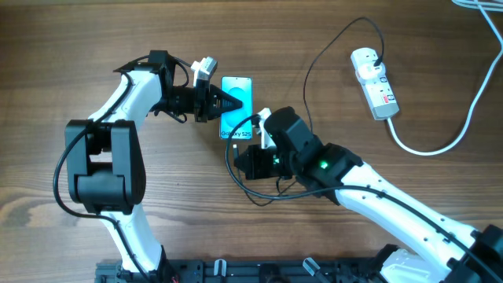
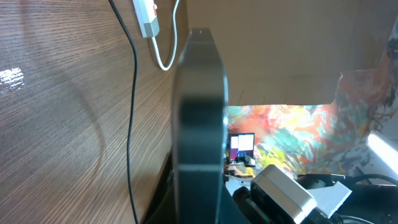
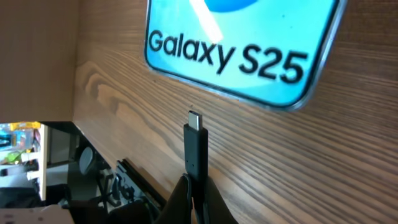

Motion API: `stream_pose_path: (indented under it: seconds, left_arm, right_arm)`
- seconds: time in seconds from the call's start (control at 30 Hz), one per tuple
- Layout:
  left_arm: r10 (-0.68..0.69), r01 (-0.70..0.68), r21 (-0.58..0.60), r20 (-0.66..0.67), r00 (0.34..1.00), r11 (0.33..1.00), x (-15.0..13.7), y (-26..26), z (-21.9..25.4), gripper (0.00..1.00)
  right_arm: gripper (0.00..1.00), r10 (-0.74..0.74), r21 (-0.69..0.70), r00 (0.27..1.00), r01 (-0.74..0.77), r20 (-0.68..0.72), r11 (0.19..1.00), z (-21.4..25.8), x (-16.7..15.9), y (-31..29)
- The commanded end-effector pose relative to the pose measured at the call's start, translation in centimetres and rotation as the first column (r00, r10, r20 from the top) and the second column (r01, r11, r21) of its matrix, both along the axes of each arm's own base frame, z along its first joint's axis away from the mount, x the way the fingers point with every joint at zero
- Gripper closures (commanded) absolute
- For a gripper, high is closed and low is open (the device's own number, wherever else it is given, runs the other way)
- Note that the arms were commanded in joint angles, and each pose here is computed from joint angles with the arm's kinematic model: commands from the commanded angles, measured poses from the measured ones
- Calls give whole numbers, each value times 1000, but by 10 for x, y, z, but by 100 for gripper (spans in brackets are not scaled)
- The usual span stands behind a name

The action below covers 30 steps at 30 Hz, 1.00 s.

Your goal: Plug charger to phone and switch on socket

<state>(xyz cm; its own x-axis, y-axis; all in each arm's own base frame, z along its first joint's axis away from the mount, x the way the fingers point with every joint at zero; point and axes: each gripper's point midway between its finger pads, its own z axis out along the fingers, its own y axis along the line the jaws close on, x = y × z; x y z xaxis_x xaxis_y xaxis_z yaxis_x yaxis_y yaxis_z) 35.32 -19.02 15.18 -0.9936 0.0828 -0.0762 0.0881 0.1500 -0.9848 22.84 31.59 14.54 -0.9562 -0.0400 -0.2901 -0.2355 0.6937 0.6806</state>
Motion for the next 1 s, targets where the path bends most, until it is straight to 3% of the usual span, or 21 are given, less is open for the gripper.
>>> stream_pose_path:
  seconds: [0.0,0.33,0.63,0.97]
  left_arm:
    - [2,1,-36,69,998,999,1,0,21,96]
    - [2,0,-42,69,998,999,1,0,22,96]
    - [16,-1,-168,88,996,986,2,-1,43,96]
    - [16,-1,-168,88,996,986,2,-1,43,96]
  right_arm:
    - [96,-6,0,1000,6,14,1000,-5,5,4]
    - [96,-19,45,1000,19,0,999,2,12,4]
    - [96,24,110,999,-21,-31,994,10,15,-1]
    - [96,29,137,999,-26,-20,990,15,21,-4]
